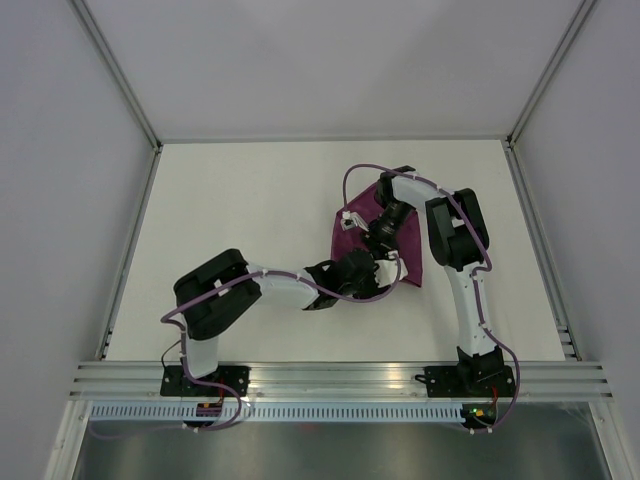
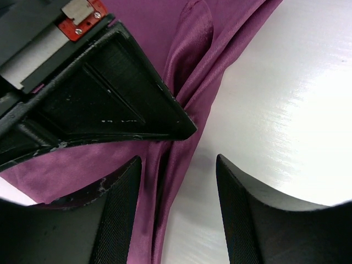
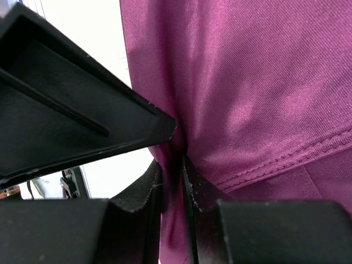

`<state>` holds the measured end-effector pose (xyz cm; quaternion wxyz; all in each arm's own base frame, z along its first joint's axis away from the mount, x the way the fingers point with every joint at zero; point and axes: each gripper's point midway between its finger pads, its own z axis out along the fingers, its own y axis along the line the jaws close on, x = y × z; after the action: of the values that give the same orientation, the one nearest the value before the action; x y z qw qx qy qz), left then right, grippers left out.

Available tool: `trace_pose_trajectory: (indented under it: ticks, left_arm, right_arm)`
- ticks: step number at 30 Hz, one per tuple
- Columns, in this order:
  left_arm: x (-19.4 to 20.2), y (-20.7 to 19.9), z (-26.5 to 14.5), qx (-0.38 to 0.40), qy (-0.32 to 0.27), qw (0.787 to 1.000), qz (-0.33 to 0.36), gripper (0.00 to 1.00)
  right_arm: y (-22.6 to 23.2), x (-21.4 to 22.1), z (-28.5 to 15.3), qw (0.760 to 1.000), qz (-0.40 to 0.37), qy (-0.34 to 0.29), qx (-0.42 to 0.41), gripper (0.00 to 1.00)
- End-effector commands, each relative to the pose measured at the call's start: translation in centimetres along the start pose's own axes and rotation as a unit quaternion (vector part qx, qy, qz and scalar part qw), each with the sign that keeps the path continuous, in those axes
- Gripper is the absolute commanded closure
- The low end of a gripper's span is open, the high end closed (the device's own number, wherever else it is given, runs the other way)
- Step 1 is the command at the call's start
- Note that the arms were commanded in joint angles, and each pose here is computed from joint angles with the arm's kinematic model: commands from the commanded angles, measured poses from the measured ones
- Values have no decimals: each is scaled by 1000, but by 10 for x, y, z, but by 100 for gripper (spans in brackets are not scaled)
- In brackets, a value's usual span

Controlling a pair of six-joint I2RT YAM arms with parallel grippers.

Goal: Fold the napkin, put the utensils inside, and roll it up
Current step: Roll the napkin at the center of the board.

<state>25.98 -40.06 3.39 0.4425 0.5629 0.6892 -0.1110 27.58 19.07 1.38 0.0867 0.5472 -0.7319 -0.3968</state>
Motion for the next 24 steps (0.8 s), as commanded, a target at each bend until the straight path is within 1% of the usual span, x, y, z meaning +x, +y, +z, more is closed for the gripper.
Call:
trace_pose_trajectory:
  ticks: [1,6,10,11,13,14,16,17,19,20,21,23,24]
  left_arm:
    - [-17,8,7,-10,-24,999,22,38]
    - [-10,4,14,-1,-13,1000,26,38]
    - [-2,-1,19,9,0,1000,27,43]
    - [0,-3,21,13,3,1000,26,49]
    - [6,-6,23,21,14,999,24,58]
    - [8,-7,24,24,17,999,24,69]
    - [12,-11,24,32,24,999,22,74]
    - [13,-11,24,36,25,999,20,81]
    - [16,-14,24,45,34,998,18,86]
    - [17,-14,24,50,37,998,15,92]
    - [17,-16,24,59,36,998,12,96]
    - [21,-16,24,64,46,997,7,98]
    - [21,-20,24,80,43,996,3,98]
  right_arm:
    - [-59,23,16,996,-54,50,55,91]
    - [-59,23,17,996,-53,52,54,91]
    - [-59,22,17,996,-52,52,54,91]
    - [-59,23,16,996,-53,51,54,91]
    - [-59,22,17,996,-53,51,54,91]
    - [-59,22,16,996,-54,51,54,91]
    - [-58,22,17,996,-53,51,53,91]
    - [-58,22,16,996,-53,50,54,91]
    - [-57,21,16,996,-53,47,55,91]
    - [-57,20,15,996,-54,45,56,90]
    - [-56,19,14,996,-53,44,56,89]
    - [-52,15,10,996,-57,34,58,85]
    - [-50,13,10,996,-57,30,57,79]
